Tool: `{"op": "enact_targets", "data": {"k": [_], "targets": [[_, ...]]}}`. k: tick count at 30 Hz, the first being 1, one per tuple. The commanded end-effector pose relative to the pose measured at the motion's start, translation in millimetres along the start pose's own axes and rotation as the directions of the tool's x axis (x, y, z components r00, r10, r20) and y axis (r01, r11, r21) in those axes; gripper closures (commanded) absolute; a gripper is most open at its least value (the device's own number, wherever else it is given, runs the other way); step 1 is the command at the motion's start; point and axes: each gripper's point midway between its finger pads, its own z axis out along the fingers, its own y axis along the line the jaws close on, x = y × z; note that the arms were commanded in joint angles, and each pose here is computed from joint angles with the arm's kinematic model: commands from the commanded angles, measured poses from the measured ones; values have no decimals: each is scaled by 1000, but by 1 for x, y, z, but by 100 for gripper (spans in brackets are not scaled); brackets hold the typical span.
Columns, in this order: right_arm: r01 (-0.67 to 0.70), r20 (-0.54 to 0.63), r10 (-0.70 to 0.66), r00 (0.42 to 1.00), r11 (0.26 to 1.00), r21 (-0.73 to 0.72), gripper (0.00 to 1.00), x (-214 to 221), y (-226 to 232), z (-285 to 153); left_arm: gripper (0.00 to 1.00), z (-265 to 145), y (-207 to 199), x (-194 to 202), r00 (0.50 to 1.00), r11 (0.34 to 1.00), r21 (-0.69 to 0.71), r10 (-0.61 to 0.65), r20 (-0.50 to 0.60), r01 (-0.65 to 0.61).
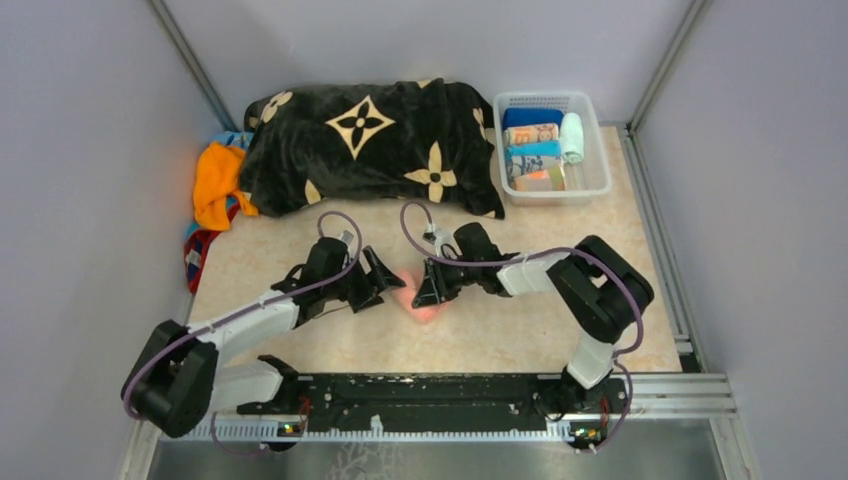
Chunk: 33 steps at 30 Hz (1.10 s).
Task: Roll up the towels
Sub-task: Roll the towel at the center of the board.
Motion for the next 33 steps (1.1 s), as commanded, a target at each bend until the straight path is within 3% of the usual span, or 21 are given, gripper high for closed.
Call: {"op": "enact_targets", "data": {"k": [1,12,16,21,24,28,33], "targets": [[-172,-94,159,983,974,-148,81,28,4,2,16,14,-26,-6,1000,994,110,3,-17,-1],[-330,-81,321,943,934,-138,80,39,-23,2,33,46,-13,2,995,998,60,-1,-98,7],[-302,-47,299,953,949,-90,69,32,-25,-4,42,56,2,10,992,1000,9,-14,-128,15],[-136,40,133,990,986,98,55,3,-19,-25,49,64,18,19,987,998,-56,-30,-158,21],[-19,36,10,999,961,274,49,-5,-17,-38,50,65,27,19,987,993,-115,-29,-159,11],[140,46,-188,981,853,503,44,-31,-9,-57,49,64,34,19,987,983,-182,-26,-158,-3],[319,-12,-412,911,686,654,40,-49,21,-61,47,60,37,18,989,976,-219,-22,-146,-11]]}}
